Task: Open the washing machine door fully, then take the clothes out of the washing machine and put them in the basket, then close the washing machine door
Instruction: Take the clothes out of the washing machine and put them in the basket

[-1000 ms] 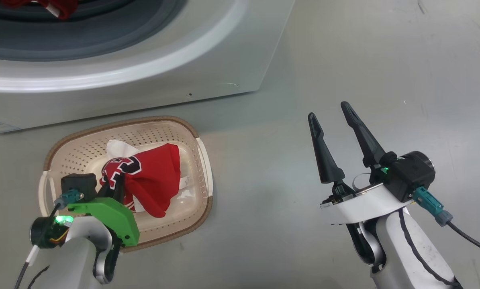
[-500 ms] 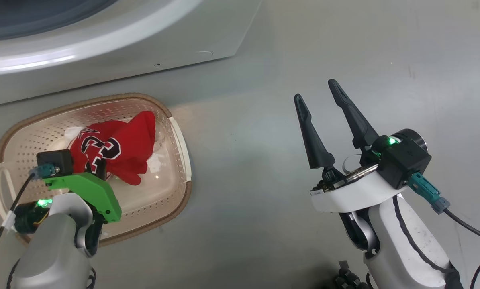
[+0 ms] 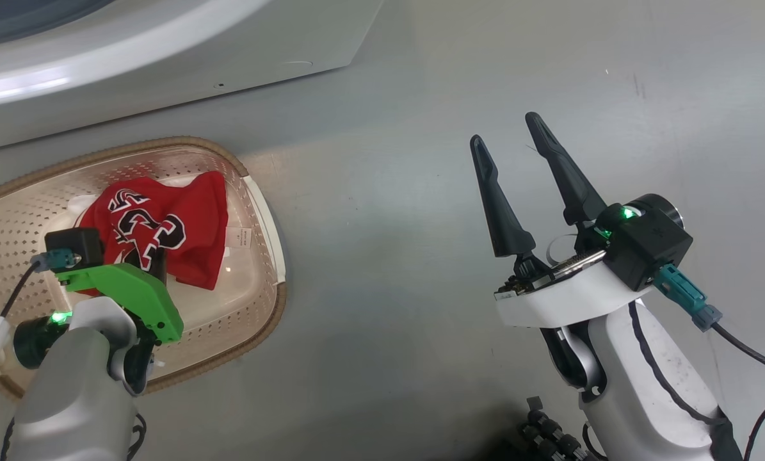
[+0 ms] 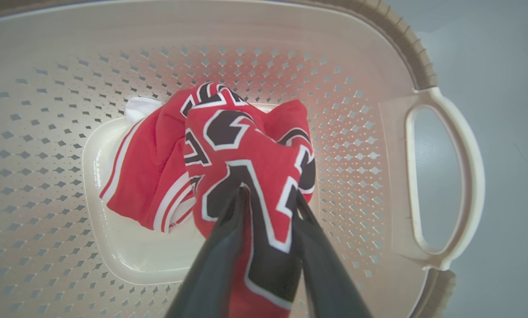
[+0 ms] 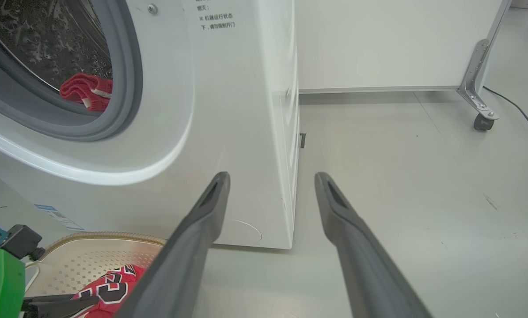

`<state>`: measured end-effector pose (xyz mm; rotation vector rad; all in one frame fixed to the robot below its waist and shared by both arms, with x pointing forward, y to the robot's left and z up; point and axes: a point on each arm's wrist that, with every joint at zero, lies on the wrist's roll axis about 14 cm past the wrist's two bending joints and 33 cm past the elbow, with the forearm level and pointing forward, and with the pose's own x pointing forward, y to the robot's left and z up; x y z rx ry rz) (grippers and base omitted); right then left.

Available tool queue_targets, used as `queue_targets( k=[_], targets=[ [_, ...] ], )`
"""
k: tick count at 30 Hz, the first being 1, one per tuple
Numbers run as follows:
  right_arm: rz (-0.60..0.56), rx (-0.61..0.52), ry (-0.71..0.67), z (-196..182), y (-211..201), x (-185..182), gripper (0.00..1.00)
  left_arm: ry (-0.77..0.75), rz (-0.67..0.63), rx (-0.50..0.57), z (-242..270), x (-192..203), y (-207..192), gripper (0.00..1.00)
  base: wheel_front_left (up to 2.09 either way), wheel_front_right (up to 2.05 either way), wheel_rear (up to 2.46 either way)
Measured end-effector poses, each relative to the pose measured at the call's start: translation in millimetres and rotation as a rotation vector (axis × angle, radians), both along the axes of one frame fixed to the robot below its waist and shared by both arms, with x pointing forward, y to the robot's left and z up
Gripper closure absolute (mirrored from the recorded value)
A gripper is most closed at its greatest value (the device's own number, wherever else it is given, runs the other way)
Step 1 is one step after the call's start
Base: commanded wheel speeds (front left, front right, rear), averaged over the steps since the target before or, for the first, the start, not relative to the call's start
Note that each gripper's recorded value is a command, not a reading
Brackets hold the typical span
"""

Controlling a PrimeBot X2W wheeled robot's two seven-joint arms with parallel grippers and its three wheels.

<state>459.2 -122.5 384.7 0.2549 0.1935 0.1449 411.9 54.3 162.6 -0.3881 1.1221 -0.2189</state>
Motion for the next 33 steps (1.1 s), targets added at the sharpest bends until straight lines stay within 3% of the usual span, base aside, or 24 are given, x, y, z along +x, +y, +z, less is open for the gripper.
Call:
queue_targets(
  k=[1,2,18,33],
  targets=[
    [0.0,0.0,-0.001,0.3,-0.1,0.4,0.0,-0.005,0.004,0.002,-0.1,1.0,0.9,0.08,0.0,0.0,0.0],
    [-0.002,-0.001,-0.003,0.7,-0.7,1.1,0.0,-0.006,0.006,0.004,-0.2,1.1,1.2,0.0,0.0,0.0,0.0],
    [-0.022,-0.008,-0.055,20.2,-5.7,7.9,0.0,-0.209,0.05,0.026,37.6,22.9,16.1,0.0,0.0,0.0,0.0],
    [-0.013,-0.006,-0.085,38.1,1.1,-0.5,0.0,-0.539,0.125,0.006,125.9,64.1,31.4,0.0,0.0,0.0,0.0]
  ],
)
